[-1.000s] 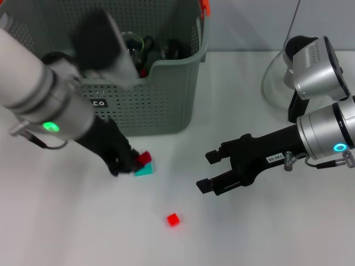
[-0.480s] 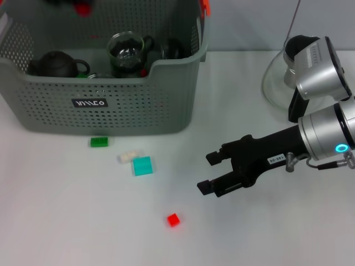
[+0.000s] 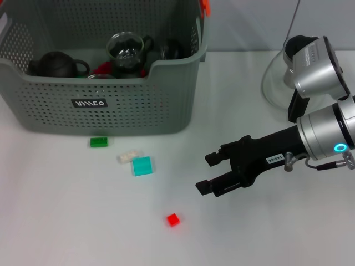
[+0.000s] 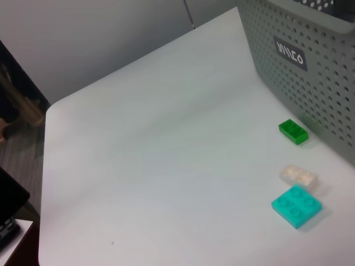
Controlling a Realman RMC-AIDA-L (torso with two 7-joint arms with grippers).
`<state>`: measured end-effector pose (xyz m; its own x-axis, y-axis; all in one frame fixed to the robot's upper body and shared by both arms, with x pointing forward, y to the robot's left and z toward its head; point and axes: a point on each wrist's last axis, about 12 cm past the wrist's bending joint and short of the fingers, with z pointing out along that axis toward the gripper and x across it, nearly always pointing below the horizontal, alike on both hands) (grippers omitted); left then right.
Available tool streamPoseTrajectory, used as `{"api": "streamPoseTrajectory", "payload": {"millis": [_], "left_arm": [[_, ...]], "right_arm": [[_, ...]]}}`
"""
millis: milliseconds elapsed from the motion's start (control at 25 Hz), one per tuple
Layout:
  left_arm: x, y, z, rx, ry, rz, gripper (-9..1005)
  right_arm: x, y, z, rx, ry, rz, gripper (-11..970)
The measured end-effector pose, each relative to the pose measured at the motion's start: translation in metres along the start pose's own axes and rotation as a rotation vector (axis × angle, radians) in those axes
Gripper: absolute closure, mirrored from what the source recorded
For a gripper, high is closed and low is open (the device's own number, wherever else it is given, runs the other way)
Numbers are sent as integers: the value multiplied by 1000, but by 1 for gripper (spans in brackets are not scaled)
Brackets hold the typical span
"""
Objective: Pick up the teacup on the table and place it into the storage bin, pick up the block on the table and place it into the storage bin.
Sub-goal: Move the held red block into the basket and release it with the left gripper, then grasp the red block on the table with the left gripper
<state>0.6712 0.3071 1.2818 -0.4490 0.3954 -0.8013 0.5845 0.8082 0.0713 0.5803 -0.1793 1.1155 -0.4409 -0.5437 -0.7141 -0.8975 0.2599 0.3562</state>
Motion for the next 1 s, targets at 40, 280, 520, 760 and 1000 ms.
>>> {"api": "streamPoseTrajectory", "payload": {"millis": [40, 280, 520, 760, 1000], "left_arm": [[0, -2, -4, 13, 2, 5, 673], [15, -48, -33, 244, 1, 171, 503], [51, -115, -46, 455, 69, 390, 233], [76, -163, -24, 581, 220, 483, 103], [94, -194, 20, 612, 378, 467, 60]], "right_arm": [[0, 0, 0, 1, -1, 0, 79], [-3, -3, -1, 23, -6, -6, 78], [-5, -5, -4, 37, -28, 3, 78], [-1, -10, -9, 66, -38, 16, 79], [-2, -10, -10, 68, -37, 13, 79]]}}
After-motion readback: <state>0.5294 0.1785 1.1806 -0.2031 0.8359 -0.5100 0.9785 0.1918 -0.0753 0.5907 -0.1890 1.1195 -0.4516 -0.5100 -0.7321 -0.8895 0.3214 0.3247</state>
